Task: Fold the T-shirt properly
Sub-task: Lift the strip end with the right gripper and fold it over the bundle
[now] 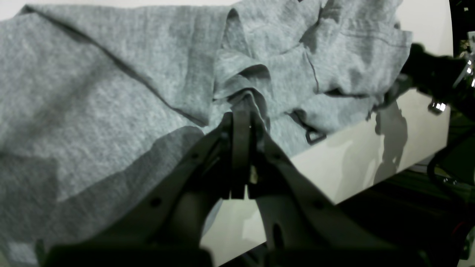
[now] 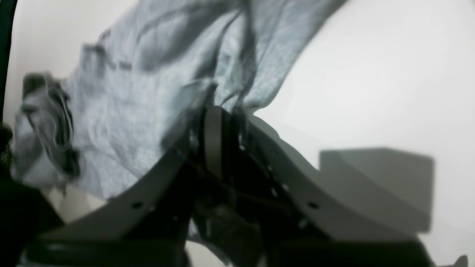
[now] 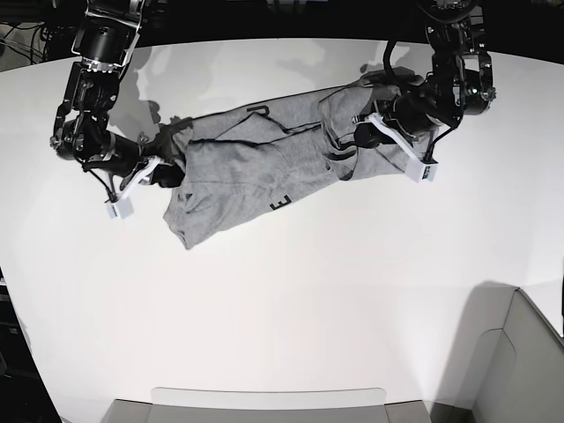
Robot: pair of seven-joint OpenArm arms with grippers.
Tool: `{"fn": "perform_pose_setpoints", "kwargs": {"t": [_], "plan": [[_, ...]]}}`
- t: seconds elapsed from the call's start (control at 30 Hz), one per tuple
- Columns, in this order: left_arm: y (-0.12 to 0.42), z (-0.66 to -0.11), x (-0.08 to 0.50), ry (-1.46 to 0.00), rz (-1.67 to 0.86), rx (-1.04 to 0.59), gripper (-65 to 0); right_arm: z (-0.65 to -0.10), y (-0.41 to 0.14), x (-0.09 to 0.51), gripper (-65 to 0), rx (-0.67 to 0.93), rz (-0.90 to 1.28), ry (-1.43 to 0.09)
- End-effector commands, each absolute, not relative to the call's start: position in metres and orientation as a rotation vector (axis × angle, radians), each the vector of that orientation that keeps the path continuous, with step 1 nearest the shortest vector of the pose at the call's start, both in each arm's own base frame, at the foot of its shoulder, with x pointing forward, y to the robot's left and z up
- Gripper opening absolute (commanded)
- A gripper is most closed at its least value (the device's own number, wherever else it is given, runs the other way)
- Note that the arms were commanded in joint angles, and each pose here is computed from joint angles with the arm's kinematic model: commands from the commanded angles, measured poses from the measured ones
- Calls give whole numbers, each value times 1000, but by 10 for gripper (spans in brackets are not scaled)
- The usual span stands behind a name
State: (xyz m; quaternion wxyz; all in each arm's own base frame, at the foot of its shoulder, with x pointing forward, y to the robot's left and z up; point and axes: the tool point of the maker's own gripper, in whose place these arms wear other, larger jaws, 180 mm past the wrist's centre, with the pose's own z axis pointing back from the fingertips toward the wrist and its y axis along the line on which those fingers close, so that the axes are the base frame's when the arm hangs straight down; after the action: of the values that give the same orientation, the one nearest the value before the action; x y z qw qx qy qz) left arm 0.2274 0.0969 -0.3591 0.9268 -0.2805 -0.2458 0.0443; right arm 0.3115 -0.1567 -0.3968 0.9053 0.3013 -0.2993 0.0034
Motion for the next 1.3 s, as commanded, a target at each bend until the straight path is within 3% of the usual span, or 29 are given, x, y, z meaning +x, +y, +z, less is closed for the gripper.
{"fn": "perform_pose_setpoints", "kwargs": {"t": [0.0, 0.33, 0.57, 0.9, 1.27], "plan": [[97, -350, 233, -542, 86, -583, -650, -378, -168, 330, -650, 612, -4, -696], [97, -349, 233, -541, 88, -588, -650, -367, -261, 353, -650, 503, -186, -731], [98, -349, 234, -545, 87, -582, -650, -355, -293, 354, -650, 428, -184, -769], [158, -345, 239, -600, 231, -485, -650, -340, -283, 359, -650, 271, -65, -796], [163, -348, 232, -554, 235, -479, -650, -309, -220, 351, -650, 77, 159, -874]]}}
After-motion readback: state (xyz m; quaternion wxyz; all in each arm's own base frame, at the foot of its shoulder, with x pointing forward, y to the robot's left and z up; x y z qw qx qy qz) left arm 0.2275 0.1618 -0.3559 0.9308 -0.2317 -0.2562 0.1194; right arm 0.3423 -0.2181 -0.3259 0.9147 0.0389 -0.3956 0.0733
